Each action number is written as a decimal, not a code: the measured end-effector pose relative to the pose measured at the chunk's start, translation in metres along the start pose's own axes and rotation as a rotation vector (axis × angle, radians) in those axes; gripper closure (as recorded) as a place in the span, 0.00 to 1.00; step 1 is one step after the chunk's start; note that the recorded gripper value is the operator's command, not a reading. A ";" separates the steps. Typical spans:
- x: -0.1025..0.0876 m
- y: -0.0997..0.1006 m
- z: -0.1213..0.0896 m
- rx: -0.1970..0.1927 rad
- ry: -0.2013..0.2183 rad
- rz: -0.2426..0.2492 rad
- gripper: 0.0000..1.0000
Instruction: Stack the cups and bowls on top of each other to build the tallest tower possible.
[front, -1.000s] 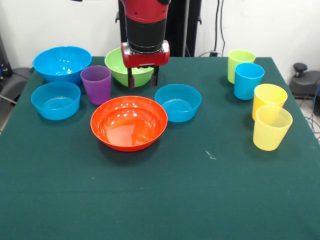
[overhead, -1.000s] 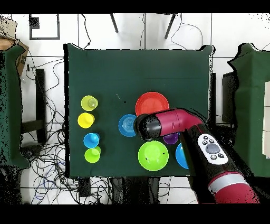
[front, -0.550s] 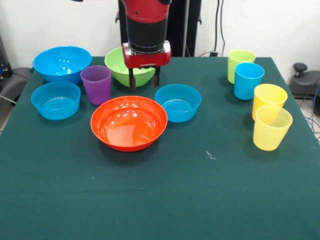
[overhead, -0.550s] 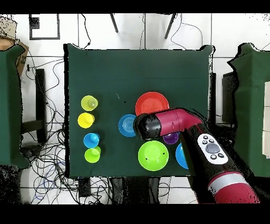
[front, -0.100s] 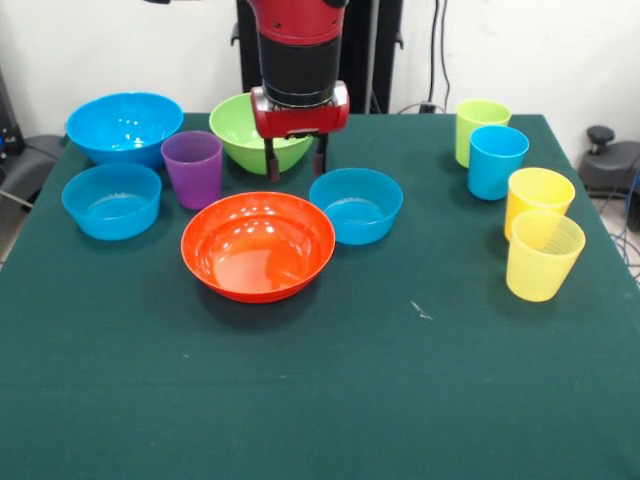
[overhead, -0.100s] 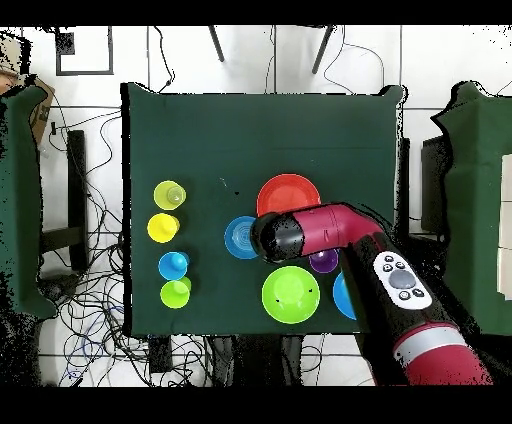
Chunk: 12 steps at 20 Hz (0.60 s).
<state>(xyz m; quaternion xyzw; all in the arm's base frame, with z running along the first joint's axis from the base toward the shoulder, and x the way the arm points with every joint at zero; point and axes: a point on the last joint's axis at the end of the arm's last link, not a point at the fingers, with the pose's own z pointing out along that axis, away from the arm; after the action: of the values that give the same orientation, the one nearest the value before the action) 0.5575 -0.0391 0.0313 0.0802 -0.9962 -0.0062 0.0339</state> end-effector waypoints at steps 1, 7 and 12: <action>-0.001 0.001 0.000 -0.001 -0.003 0.000 0.00; -0.013 0.026 0.000 -0.009 -0.048 -0.029 0.00; -0.021 0.052 -0.001 -0.012 -0.068 -0.060 0.00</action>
<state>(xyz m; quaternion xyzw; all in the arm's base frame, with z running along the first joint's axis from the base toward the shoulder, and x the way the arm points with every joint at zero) 0.5704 0.0154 0.0316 0.1096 -0.9939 -0.0160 0.0002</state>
